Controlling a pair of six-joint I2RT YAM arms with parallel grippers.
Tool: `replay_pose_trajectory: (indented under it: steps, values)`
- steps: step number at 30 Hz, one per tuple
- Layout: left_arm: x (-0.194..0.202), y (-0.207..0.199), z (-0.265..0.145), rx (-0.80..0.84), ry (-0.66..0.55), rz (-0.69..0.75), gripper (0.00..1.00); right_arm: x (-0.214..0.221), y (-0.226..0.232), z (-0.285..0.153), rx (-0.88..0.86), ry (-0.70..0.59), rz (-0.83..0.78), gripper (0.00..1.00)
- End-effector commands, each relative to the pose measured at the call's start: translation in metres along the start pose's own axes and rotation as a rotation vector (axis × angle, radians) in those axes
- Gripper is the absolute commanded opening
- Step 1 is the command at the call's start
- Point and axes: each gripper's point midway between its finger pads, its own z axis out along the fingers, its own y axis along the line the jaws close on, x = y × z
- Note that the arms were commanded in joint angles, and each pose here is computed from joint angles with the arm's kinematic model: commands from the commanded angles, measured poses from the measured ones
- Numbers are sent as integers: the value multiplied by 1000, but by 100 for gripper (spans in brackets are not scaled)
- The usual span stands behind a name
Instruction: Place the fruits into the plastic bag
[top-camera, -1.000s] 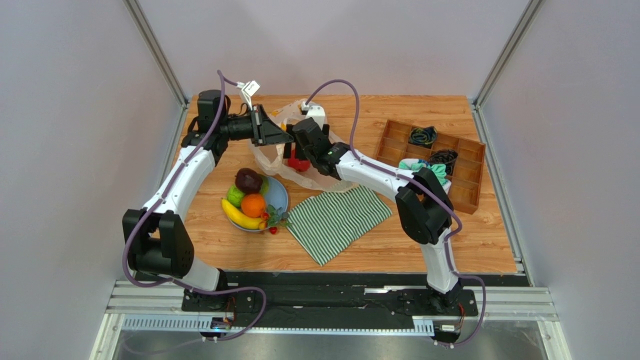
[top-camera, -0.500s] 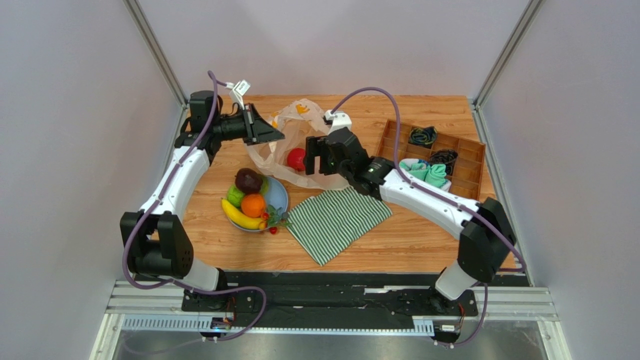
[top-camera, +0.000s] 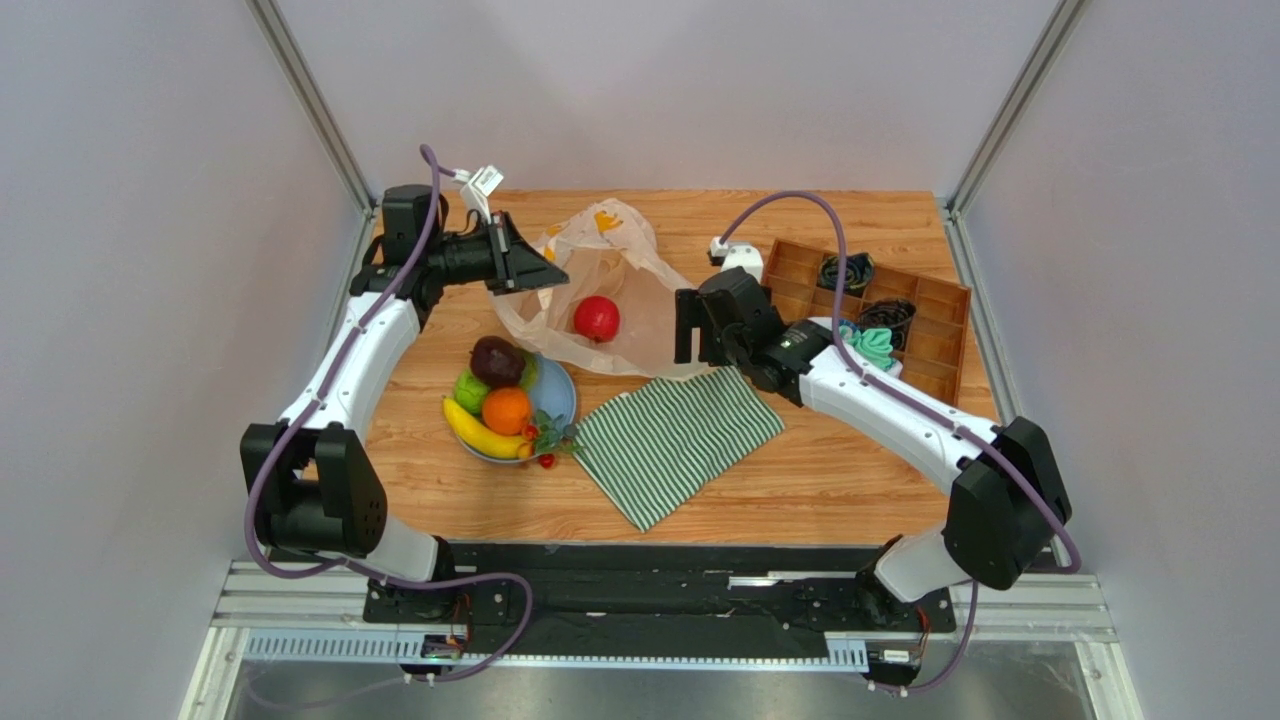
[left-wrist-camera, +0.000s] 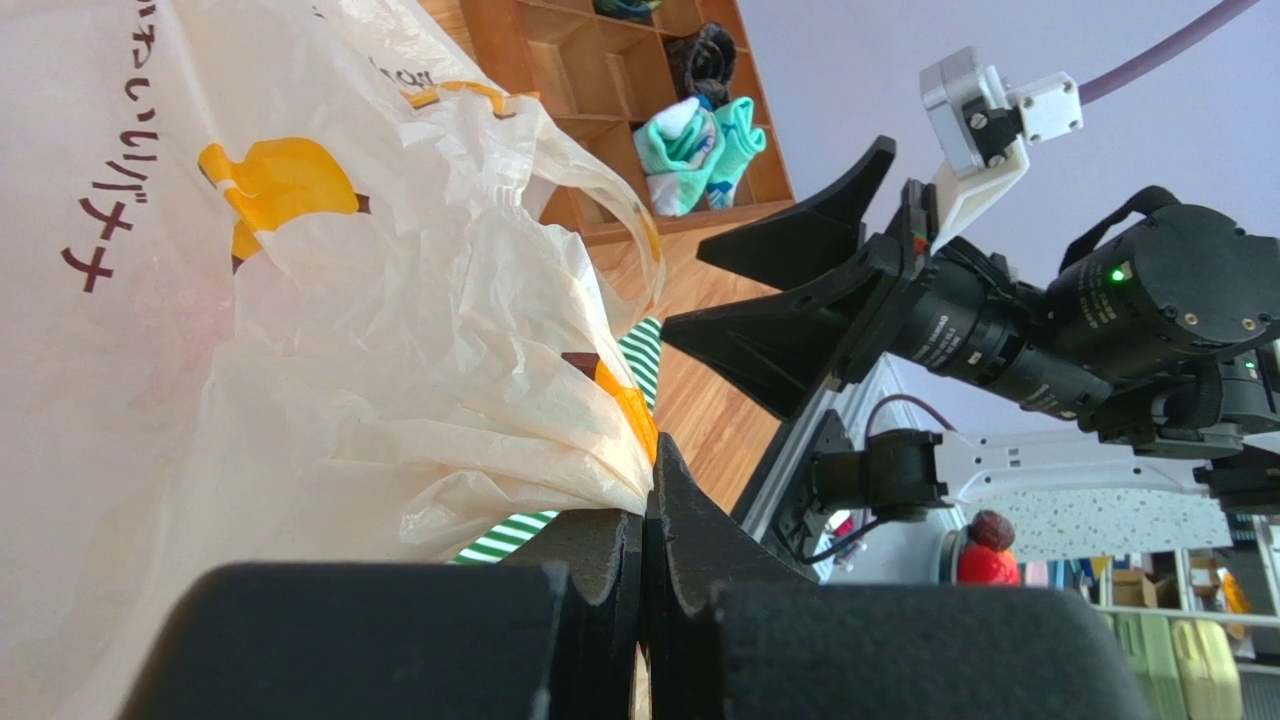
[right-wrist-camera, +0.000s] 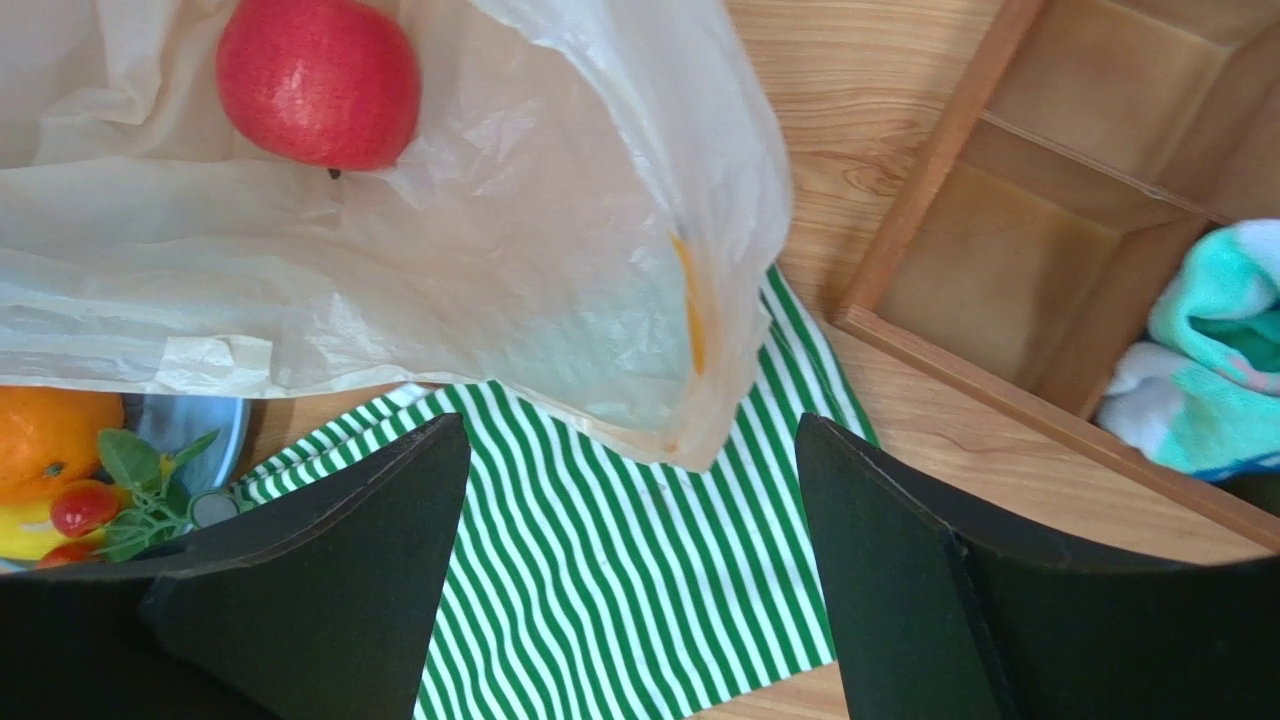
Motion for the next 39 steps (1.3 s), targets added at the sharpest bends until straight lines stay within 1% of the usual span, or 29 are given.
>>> replay_pose_trajectory:
  steps: [1,5,9,11,12,14,16,17,18,19,21,22,24,27,28,30,31,34,37,39]
  values:
    - [-14,-13,-8,-1,-35,81,0,-11,-16,-14,48,-48,19,84]
    - [-14,-13,-7,-1,-34,79,0,0,-24,0,54,1,35,82]
    - [-13,-12,-7,-3,-31,78,0,11,-20,17,16,51,25,69]
    - [-13,-11,-7,-7,-32,77,0,15,-17,27,-5,70,11,66]
    - [-13,-10,-6,-8,-30,76,0,15,-16,29,-17,77,4,63]
    - [-13,-9,-6,-12,-30,75,0,14,-11,36,-52,80,-17,59]
    - [-13,-7,-5,-13,-28,73,0,12,-5,38,-99,87,-38,35]
    - [-13,-6,-5,-14,-26,70,0,3,-2,37,-118,71,-62,13]
    - [-12,-5,-5,-20,-22,73,0,0,0,33,-127,69,-73,6]
    - [-14,-3,-5,-35,-27,81,0,-5,3,28,-144,58,-82,0]
    - [-13,9,-7,-75,-17,84,0,-25,5,9,-160,15,-104,0]
    - [-19,15,-9,-118,-32,94,0,-33,5,2,-159,-2,-109,0]
    - [-23,29,-16,-185,-33,94,0,-58,5,-26,-168,-61,-114,0]
    - [-36,29,-21,-234,-48,118,0,-89,8,-63,-197,-146,-110,0]
    - [-46,22,-23,-227,-65,136,0,-103,11,-74,-209,-182,-102,0]
    - [-54,14,-23,-214,-75,128,0,-112,10,-85,-205,-202,-96,0]
    - [-63,6,-25,-206,-92,146,0,-121,11,-92,-206,-226,-92,0]
    - [-76,4,-25,-221,-112,153,0,-123,5,-89,-160,-217,-86,0]
    - [-79,16,-21,-246,-100,143,0,-116,5,-81,-152,-183,-68,0]
    - [-76,36,-16,-286,-72,125,0,-108,10,-76,-176,-162,-60,0]
